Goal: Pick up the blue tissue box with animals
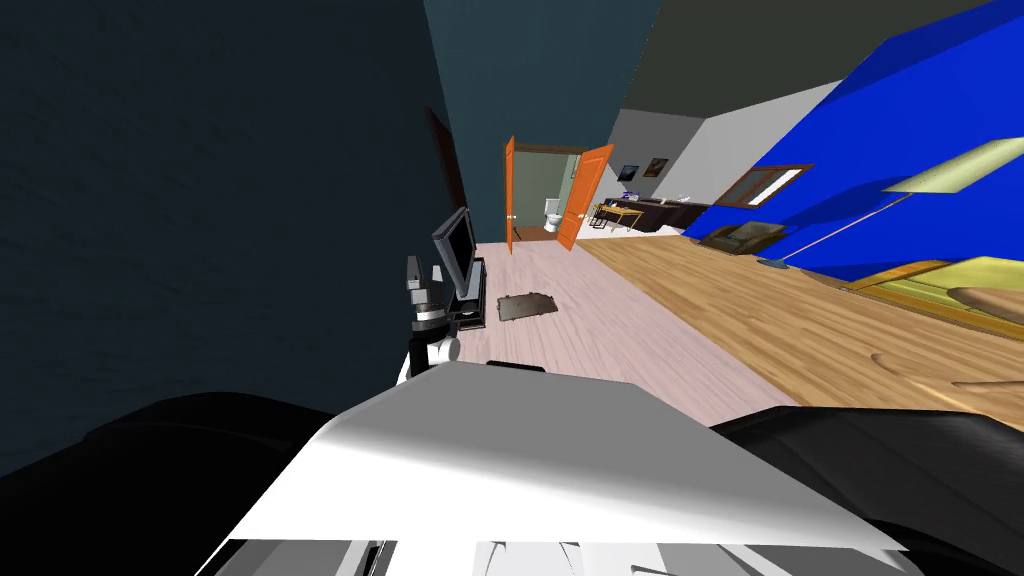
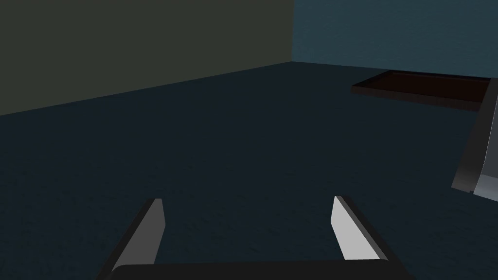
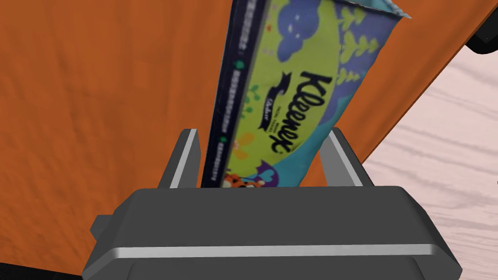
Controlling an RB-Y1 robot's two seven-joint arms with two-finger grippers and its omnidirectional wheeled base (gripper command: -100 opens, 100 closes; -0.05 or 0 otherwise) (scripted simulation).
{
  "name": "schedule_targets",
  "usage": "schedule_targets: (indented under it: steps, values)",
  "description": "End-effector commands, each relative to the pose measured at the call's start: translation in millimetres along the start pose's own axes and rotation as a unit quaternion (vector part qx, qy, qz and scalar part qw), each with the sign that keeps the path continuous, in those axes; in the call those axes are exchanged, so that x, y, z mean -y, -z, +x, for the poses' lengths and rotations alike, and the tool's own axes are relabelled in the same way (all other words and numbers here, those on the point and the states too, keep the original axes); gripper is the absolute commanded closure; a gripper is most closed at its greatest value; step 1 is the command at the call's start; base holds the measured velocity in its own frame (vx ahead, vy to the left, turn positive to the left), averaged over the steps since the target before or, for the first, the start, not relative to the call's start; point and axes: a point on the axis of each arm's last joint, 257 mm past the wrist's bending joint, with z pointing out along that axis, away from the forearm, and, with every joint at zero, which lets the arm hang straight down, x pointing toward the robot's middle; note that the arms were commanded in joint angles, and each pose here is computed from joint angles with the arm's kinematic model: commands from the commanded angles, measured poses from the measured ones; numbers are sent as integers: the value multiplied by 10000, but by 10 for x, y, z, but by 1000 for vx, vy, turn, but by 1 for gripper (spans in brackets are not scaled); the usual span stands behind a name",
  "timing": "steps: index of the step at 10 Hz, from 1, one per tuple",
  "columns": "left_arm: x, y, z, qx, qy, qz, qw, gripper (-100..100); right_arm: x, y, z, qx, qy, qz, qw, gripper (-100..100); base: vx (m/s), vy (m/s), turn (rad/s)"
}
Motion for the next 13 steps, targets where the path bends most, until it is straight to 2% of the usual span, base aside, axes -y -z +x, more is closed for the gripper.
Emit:
schedule_targets:
  steps: [1,3,4,5,6,7,8,9,10,11,12,13]
  values:
    - [0,0,0,0,0,0,10000,0,-52,-85,-213,126,378,-157,9991,100,143,-55,-383]
    - [0,1,-2,0,-2,-1,10000,0,17,-76,-213,132,381,-110,9991,100,133,-57,-266]
    - [0,0,-1,0,-1,0,10000,0,-45,-140,-444,246,757,-244,9965,100,151,-70,-433]
    - [0,1,-2,0,-3,-2,10000,0,79,-129,-462,263,860,-177,9958,100,155,-42,-398]
    - [0,1,-1,0,-2,-1,10000,0,-17,-195,-704,369,1166,-303,9920,100,166,-39,-474]
    - [0,1,-2,0,-3,-2,10000,0,113,-170,-709,369,1312,-251,9903,100,144,-32,-358]
    - [0,1,-1,0,-2,-1,10000,0,130,-167,-708,366,1331,-242,9901,100,63,-20,-70]
    - [0,0,0,-1,-1,0,10000,0,45,-204,-933,457,1659,-390,9843,100,129,-45,-372]
    - [-1,1,-2,0,-3,-1,10000,0,63,-206,-947,455,1790,-411,9819,100,152,-29,-388]
    - [0,1,-1,0,-2,-1,10000,0,172,-190,-948,438,1789,-302,9824,100,71,-4,-89]
    - [0,0,0,-1,-1,0,10000,0,38,-230,-1181,525,2126,-484,9745,100,130,-18,-329]
    - [-1,1,-1,0,-2,-1,10000,0,113,-215,-1178,496,2234,-452,9724,100,150,-26,-481]
